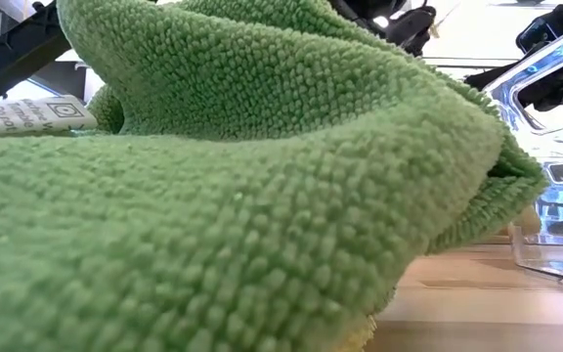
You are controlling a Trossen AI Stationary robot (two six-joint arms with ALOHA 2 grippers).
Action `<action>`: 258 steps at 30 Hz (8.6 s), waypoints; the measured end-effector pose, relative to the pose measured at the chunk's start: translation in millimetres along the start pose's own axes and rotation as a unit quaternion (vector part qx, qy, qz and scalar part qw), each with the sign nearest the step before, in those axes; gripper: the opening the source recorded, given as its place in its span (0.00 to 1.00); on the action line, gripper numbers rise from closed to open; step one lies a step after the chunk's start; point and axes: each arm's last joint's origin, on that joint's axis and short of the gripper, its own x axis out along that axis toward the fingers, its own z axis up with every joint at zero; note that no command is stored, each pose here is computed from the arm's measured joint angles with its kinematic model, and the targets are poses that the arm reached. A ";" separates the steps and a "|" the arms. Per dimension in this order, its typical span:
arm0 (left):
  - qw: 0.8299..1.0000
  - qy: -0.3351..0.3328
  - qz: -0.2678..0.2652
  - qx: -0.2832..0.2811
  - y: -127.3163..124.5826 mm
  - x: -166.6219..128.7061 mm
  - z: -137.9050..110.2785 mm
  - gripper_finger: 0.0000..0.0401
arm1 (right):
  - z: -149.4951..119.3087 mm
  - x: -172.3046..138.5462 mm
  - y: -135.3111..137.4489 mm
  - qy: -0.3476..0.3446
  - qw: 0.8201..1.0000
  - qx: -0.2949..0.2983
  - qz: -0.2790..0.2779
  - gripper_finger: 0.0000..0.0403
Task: Sort microfiber towel by color & place in baskets
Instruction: Put the yellow microfiber towel into the top transparent bin, then put the green microfiber towel into the bottom transparent bin
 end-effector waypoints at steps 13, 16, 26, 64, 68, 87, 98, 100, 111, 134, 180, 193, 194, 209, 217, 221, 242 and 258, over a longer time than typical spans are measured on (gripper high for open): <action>0.995 -0.069 0.011 -0.075 -5.4 -78.2 26.2 0.28 | 0.9 0.0 -0.7 -0.005 1.000 0.007 -0.013 0.00; 0.994 -0.071 0.037 -0.076 -8.4 -107.5 27.6 0.28 | 1.0 0.0 -0.7 -0.007 0.999 0.036 -0.013 0.00; 0.998 -0.015 0.063 0.001 -26.2 -150.7 14.1 0.28 | 1.6 0.0 -0.6 -0.011 0.997 0.080 -0.013 0.00; 0.975 -0.212 0.025 -0.066 -13.4 -253.5 -248.3 0.28 | 175.5 204.2 41.8 0.299 0.936 -0.066 -0.176 0.04; 0.975 -0.210 0.025 -0.066 -14.0 -264.6 -256.2 0.28 | 179.0 241.0 46.4 0.365 0.910 -0.080 -0.180 0.14; 0.981 -0.179 0.016 -0.074 -14.6 -271.5 -268.6 0.28 | 53.3 342.3 40.4 0.595 0.796 -0.086 -0.077 0.57; 0.982 -0.172 0.017 -0.075 -14.4 -270.9 -269.9 0.28 | -2.8 356.0 31.8 0.644 0.759 -0.052 -0.080 0.42; 0.982 -0.171 0.017 -0.075 -14.4 -270.9 -270.0 0.28 | -3.4 356.4 31.7 0.643 0.760 -0.052 -0.081 0.33; 0.983 -0.170 0.018 -0.071 -14.3 -270.8 -270.3 0.28 | 68.3 336.1 30.4 0.591 0.800 -0.024 -0.099 0.06; 0.978 -0.191 0.016 -0.079 -14.6 -272.1 -266.3 0.28 | 244.1 134.8 70.3 0.480 0.844 0.012 -0.240 0.00; 0.958 -0.224 0.010 -0.177 -13.6 -263.5 -253.2 0.28 | 47.6 84.0 18.1 0.648 0.720 0.100 -0.228 0.27; 0.960 -0.224 0.012 -0.169 -13.6 -263.5 -253.4 0.28 | 84.9 108.1 25.3 0.546 0.774 0.183 -0.263 0.33; 0.960 -0.223 0.012 -0.168 -13.6 -263.5 -253.4 0.28 | 77.6 112.6 25.0 0.540 0.777 0.195 -0.259 0.31; 0.962 -0.223 0.014 -0.159 -13.6 -263.5 -253.4 0.28 | -12.5 113.2 11.4 0.602 0.678 0.227 -0.355 0.17; 0.961 -0.224 0.018 -0.159 -13.4 -263.5 -253.3 0.28 | 22.8 111.1 16.9 0.584 0.686 0.248 -0.356 0.17; 0.963 -0.224 0.021 -0.148 -13.3 -263.5 -253.3 0.28 | 54.2 108.5 21.1 0.553 0.707 0.265 -0.352 0.17; 0.980 -0.150 0.076 -0.108 -42.3 -227.7 -201.9 0.28 | 119.6 56.0 27.4 0.416 0.808 0.217 -0.358 0.17; 0.988 -0.044 0.112 -0.098 -56.4 -153.5 -142.8 0.28 | 123.6 49.0 28.7 0.463 0.834 0.135 -0.269 0.21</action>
